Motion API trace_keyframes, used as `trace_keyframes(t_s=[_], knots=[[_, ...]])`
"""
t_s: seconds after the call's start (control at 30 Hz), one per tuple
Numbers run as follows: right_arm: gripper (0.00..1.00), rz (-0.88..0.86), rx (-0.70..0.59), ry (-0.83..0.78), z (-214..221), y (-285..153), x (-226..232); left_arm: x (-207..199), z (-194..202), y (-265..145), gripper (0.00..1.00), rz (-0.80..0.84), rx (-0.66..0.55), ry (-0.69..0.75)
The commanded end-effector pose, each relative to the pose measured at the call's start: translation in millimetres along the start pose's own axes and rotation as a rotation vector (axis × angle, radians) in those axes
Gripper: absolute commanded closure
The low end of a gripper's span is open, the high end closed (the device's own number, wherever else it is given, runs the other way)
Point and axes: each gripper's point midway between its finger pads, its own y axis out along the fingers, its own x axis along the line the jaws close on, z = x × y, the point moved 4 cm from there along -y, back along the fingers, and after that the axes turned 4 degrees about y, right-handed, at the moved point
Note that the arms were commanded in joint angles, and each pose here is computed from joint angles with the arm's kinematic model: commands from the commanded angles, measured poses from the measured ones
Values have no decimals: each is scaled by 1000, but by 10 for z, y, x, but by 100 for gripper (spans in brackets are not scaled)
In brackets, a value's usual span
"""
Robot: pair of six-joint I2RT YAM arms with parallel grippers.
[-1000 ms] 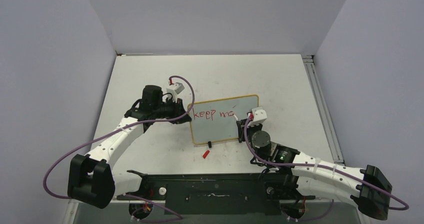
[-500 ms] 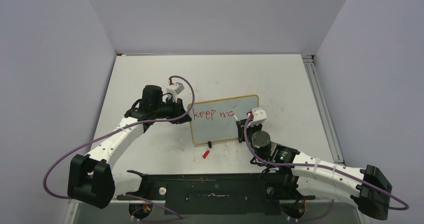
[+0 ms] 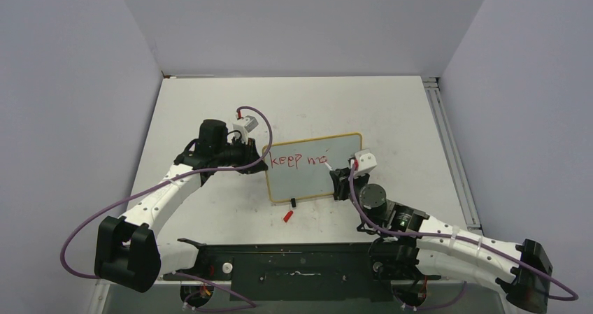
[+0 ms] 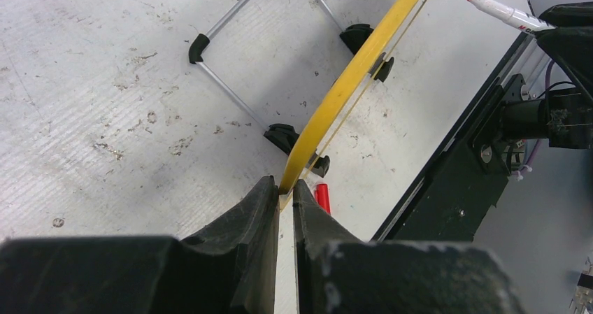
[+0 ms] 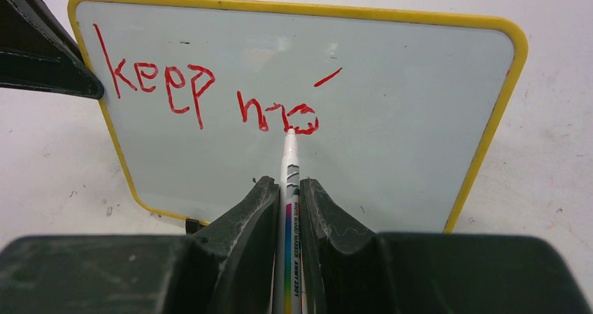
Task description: Write a sentence on the whiteboard
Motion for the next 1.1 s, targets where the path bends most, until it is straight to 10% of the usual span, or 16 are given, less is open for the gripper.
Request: trace_keyframes(t_s=[0.0,1.07], knots=[[95,-35,-22,-15,-199,-43,58,-56,-156,-77,100,-6,-31,42],[95,3,-65,2,-208,135,-121,-10,-139,-61,100,-26,-16,40]])
